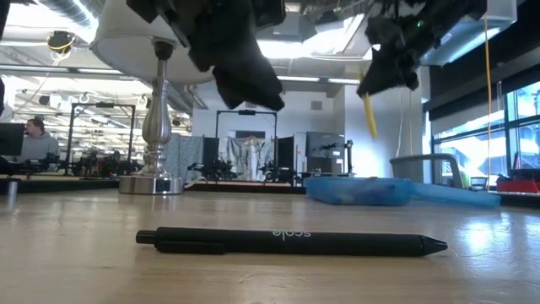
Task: Pick & place school supplies into a supply box
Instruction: Put the yellow pen into the blue supply box
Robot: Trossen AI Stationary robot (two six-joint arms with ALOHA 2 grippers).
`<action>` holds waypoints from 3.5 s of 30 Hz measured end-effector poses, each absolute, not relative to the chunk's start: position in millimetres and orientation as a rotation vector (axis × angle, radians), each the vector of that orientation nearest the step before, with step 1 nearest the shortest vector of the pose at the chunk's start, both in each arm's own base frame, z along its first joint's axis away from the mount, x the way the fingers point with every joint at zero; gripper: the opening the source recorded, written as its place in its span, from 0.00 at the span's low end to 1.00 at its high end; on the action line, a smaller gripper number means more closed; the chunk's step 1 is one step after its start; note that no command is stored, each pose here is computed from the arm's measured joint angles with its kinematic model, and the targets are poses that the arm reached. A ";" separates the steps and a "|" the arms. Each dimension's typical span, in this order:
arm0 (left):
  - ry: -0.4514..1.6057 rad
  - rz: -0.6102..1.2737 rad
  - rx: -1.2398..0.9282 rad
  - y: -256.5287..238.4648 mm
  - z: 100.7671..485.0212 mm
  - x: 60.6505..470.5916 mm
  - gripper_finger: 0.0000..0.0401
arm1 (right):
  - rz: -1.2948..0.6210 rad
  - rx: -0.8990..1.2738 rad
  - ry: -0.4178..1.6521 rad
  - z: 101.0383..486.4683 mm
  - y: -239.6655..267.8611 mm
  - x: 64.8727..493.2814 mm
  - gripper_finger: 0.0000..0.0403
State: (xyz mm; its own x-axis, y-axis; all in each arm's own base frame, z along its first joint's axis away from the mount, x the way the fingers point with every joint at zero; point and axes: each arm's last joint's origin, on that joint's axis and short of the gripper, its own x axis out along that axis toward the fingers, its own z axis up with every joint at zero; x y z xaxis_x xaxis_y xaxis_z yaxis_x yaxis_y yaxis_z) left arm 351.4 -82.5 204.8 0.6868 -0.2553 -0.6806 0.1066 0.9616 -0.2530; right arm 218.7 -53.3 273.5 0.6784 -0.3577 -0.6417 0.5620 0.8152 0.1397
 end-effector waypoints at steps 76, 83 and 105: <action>0.945 -0.120 -0.015 -180.1 106.3 338.0 0.15 | -0.543 0.510 1.014 184.0 -94.6 257.7 0.15; 0.941 -0.131 0.032 -177.4 106.1 339.0 0.10 | -0.481 0.523 1.023 184.0 -92.9 258.2 0.15; 0.905 -0.139 0.048 -170.1 110.0 344.8 0.08 | -0.130 0.572 0.829 231.8 -70.1 248.9 0.15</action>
State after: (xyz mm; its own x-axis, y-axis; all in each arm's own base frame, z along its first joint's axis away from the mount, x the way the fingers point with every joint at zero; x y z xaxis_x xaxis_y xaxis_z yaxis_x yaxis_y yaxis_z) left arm 344.8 -170.1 110.0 0.6094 -0.1004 -0.7865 0.1407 0.9899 -0.0173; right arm 248.9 -70.1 231.8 0.6774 0.1086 -0.7276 0.3258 0.8425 0.4290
